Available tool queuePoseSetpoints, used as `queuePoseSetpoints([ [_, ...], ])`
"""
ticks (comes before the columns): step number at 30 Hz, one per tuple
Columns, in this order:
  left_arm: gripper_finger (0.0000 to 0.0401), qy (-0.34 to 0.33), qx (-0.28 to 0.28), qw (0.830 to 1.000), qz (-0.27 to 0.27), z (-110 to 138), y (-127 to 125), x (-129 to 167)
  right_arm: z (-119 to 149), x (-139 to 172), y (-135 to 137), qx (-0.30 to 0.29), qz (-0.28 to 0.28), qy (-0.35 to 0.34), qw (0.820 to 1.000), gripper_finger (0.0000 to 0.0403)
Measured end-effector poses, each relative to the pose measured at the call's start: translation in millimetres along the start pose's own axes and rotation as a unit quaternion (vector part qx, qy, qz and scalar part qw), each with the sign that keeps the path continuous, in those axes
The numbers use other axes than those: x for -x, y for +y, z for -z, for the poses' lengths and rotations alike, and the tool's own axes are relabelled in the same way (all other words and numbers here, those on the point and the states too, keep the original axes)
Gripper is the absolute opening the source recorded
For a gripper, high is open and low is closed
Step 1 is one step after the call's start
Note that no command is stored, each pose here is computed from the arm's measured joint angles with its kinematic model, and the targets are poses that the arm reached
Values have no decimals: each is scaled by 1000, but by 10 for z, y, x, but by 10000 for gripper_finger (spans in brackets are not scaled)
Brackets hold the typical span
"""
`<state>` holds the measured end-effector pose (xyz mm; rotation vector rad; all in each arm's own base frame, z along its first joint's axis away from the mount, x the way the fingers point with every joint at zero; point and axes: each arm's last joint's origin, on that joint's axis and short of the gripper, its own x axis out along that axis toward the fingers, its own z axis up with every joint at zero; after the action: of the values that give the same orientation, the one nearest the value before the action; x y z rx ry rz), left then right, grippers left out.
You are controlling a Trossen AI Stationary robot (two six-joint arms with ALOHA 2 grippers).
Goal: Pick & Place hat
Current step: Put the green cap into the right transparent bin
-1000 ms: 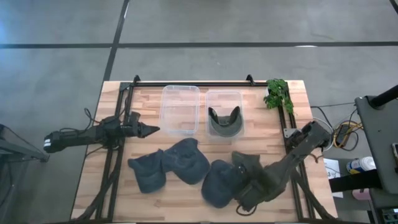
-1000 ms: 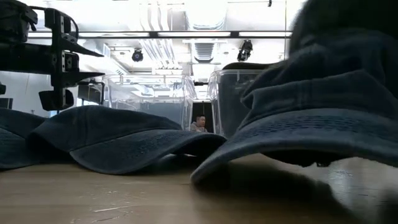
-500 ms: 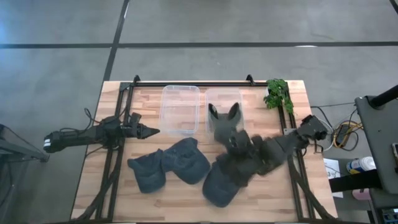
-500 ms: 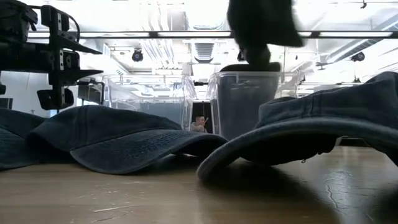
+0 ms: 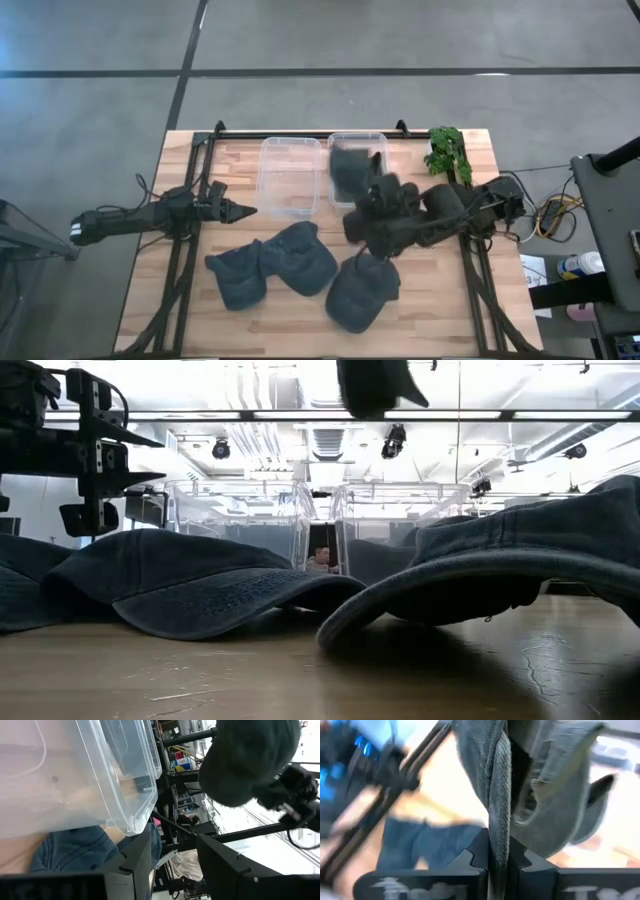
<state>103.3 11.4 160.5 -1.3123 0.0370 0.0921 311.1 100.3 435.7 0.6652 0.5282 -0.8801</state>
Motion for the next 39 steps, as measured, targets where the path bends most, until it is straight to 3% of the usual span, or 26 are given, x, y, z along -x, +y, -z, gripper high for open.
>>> queuePoseSetpoints([
  [3, 153, -6, -4, 1000, -3, -3, 3, -1, -172, -204, -61, -18, 31, -6, 999, 13],
  [7, 153, -11, -8, 1000, -6, -6, 7, -1, -311, -737, -139, -12, 96, 61, 993, 13],
  [14, 153, -12, -12, 1000, -8, -5, 11, -5, -419, -1574, -411, -59, 192, 185, 962, 13],
  [19, 153, -12, -21, 1000, -8, -6, 11, -5, -422, -2011, -528, -74, 203, 254, 943, 13],
  [21, 153, -12, -22, 1000, -8, -6, 10, -5, -445, -2111, -550, -75, 195, 263, 942, 13],
  [28, 153, -13, -19, 1000, -6, -6, 8, -5, -407, -2266, -674, -40, 243, 296, 923, 18],
  [39, 153, -13, -24, 1000, -6, -6, 8, -5, -372, -2306, -644, -18, 235, 304, 923, 123],
])
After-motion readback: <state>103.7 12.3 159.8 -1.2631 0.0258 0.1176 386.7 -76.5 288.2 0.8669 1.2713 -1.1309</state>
